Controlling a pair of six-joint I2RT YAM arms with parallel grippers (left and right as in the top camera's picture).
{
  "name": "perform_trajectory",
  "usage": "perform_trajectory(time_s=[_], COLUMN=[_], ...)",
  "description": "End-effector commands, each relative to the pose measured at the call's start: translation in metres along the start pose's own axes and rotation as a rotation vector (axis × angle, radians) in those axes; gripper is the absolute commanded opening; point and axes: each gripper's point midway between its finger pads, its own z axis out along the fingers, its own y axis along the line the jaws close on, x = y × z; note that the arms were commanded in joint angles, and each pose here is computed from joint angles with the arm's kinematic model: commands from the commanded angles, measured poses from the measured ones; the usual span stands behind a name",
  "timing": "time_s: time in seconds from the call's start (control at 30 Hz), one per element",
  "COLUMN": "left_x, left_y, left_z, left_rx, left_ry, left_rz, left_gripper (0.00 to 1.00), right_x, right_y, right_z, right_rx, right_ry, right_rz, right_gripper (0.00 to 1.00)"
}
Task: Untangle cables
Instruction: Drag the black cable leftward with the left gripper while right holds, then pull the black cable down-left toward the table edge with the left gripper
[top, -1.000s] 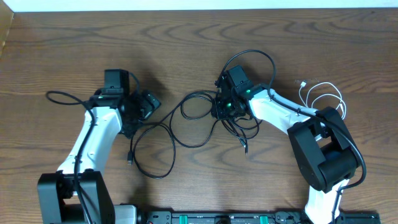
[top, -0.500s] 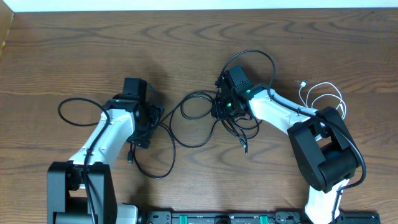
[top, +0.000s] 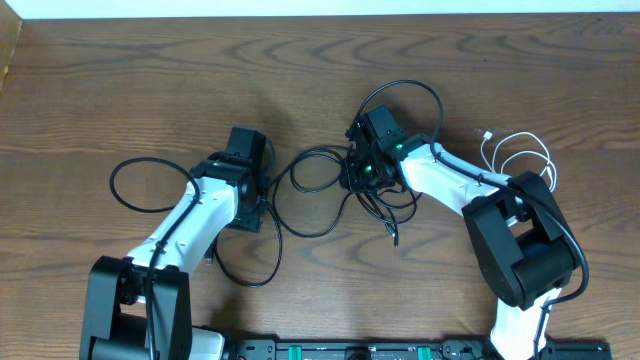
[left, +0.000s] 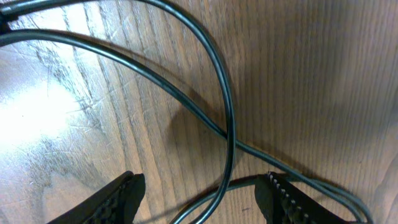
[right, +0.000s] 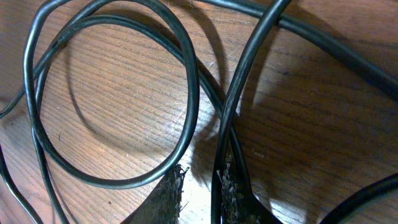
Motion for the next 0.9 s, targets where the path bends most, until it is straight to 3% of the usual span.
perform_trajectory(time_s=[0.0, 0.3, 0.47, 0.6, 0.63, 0.87], left_x=[-0.009, -0.007, -0.006, -0.006, -0.007, -0.027], left_y=[0.003, 0.006, 0.012, 0.009, 0.008, -0.007], left_z=[0.004, 0.031, 0.044, 0.045, 0.045, 0.021], left_rx=[-0.015, -0.070, -0.110, -0.097, -0.095, -0.041], left_ry=[-0.055, -0.056, -0.058, -0.058, -0.057, -0.060], left_rz=[-0.046, -0.040, -0.036, -0.038, -0.035, 0.096], left_gripper=[0.63, 0.63, 0.43, 0.19, 0.08, 0.07], right_x=[0.007, 0.007, 0.007, 0.007, 0.007, 0.007], right_y=[-0.005, -0.005, -0.005, -0.005, -0.005, -0.005], right_z=[0.002, 0.002, 0.002, 0.002, 0.002, 0.002], right_rx=[0.033, 0.033, 0.033, 0.033, 0.033, 0.035], right_ry=[0.006, 0.006, 0.006, 0.006, 0.006, 0.009], right_rz=[-0.002, -0.002, -0.002, -0.002, -0.002, -0.002], right_gripper=[0.20, 0.20, 0.20, 0.20, 0.20, 0.20])
